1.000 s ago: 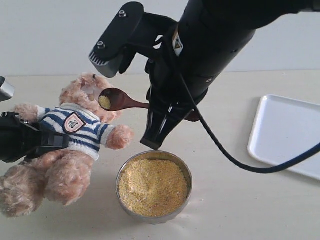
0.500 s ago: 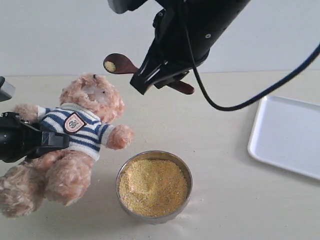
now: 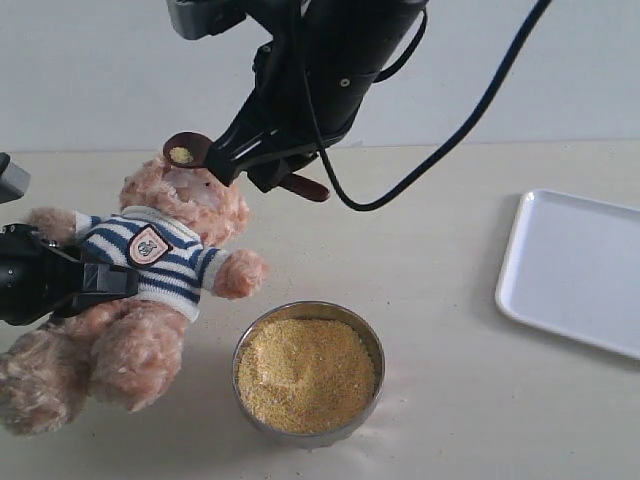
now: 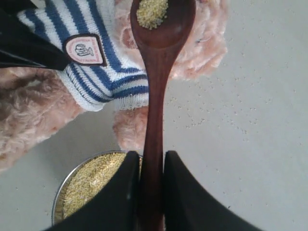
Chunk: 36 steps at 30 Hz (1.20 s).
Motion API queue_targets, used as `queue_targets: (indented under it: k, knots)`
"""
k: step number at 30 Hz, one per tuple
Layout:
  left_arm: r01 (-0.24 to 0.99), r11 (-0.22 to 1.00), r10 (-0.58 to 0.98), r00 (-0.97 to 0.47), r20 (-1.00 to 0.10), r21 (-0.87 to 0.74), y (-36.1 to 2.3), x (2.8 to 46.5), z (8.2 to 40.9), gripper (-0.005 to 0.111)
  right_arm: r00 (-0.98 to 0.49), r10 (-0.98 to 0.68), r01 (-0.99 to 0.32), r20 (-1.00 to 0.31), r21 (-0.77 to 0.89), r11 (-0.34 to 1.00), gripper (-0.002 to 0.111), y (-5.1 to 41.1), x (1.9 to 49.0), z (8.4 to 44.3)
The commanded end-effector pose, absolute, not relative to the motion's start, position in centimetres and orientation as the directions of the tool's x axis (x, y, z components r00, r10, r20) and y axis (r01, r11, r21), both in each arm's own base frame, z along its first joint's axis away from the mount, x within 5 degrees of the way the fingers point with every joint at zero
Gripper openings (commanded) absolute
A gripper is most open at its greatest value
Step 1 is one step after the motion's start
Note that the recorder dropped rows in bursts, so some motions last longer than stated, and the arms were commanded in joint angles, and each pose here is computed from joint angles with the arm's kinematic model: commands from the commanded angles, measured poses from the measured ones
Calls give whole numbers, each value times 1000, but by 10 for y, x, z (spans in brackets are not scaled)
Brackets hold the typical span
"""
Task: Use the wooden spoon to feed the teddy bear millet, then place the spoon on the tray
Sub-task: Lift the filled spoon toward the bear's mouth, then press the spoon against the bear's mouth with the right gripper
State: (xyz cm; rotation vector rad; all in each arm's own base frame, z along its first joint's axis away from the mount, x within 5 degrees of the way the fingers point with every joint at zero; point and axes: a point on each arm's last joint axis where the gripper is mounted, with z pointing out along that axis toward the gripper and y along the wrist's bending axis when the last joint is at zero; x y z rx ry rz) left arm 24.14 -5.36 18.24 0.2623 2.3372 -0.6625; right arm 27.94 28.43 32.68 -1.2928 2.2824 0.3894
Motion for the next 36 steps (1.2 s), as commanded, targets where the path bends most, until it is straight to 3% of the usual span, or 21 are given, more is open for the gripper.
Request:
queue_targets:
  k: [1,19,28,36]
  knots:
    - [365,836,1,-747,-665,-409,-56,241,184,5,-414,-708,-860,-572,-9,510,0,290,287,327]
    - [368,833,1,-747,-665,-413,-57,240,184,5,-252,-864,-922,-436,-163,351,0,296,293,298]
    - [376,825,1,-747,-665,-421,-58,240,184,5,-87,-901,-900,-426,-354,254,0,315,286,301]
    - [376,825,1,-747,-665,-421,-58,240,184,5,22,-954,-812,-298,-563,157,0,324,279,306]
